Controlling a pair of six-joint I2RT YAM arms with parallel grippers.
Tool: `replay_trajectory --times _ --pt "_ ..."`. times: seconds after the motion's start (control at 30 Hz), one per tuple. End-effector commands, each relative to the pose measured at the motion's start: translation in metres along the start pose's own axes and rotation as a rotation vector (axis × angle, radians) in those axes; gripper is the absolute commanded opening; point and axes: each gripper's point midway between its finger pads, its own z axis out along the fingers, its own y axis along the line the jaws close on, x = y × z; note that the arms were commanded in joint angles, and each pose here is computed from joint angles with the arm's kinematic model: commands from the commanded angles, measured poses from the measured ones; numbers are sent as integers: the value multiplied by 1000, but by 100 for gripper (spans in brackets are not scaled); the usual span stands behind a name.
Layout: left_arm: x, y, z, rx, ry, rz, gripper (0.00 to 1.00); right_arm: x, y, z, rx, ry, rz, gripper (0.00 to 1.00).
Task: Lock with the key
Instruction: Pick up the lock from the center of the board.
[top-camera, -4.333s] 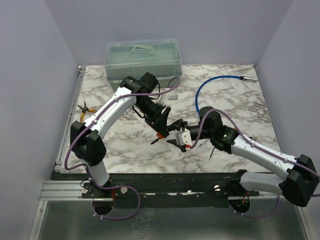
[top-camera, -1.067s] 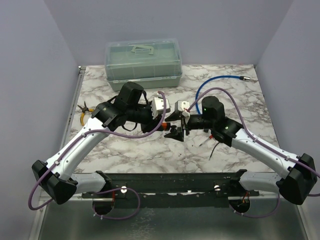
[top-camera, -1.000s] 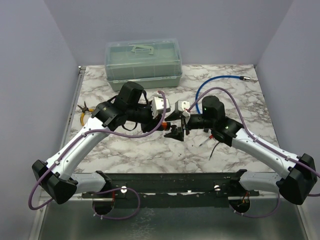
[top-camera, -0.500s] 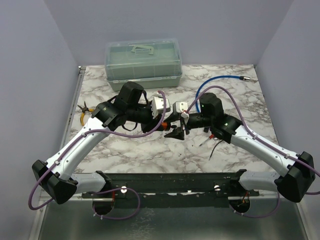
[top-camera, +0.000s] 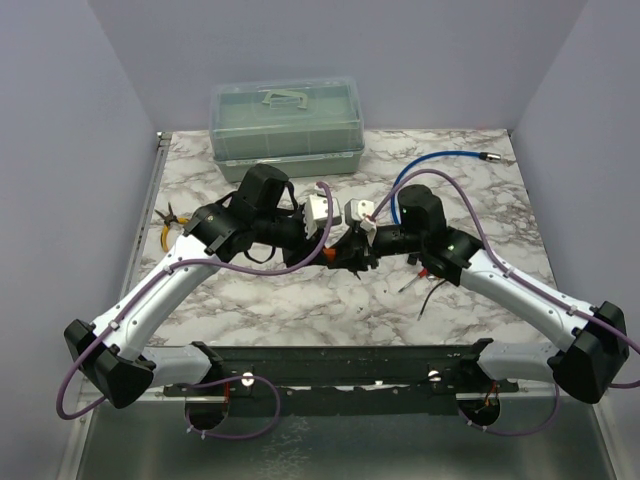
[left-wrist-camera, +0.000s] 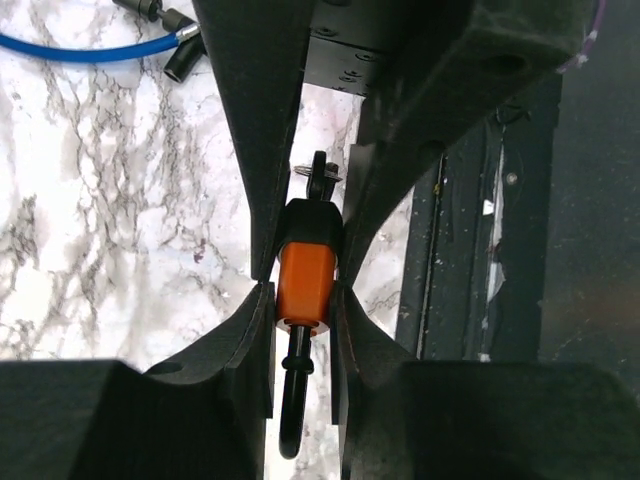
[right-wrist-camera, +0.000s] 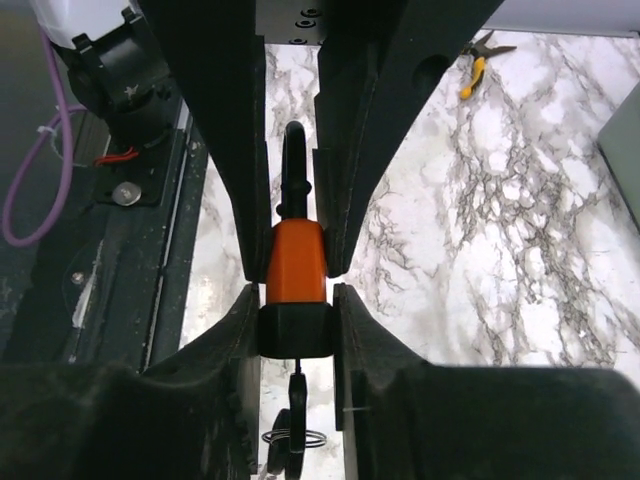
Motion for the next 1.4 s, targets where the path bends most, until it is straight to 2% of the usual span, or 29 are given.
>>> replay_trajectory --times 0.0,0.1,0.27,0.37,0.53,0.7,0.8,1.07,1.2,1.37 --pt "-28 3 -11 -38 -68 -22 41 -3 -4 1 26 12 42 1" --pt "-29 4 -19 -45 -58 -70 70 -8 -8 -5 42 3 83 1" --pt "-33 16 -37 -62 -66 -210 86 -15 -18 -18 102 -48 176 0" --pt "-41 33 -56 -5 -154 -372 99 -19 -32 -33 124 -109 300 0" --pt "-49 65 -63 6 -244 -549 99 -24 -43 -55 110 -209 403 0" --pt "-56 67 -56 80 -297 -510 99 -25 -33 -68 40 -231 457 0" --pt "-55 64 -46 169 -309 -562 98 -24 -26 -71 -2 -233 487 1" --pt "-46 69 -26 218 -323 -632 84 -7 -24 -71 -257 -177 672 1" --pt "-41 77 -19 177 -327 -665 72 -11 -33 -69 -244 -184 645 0" --pt "-32 70 -12 172 -322 -681 64 -13 -39 -69 -229 -188 643 1"
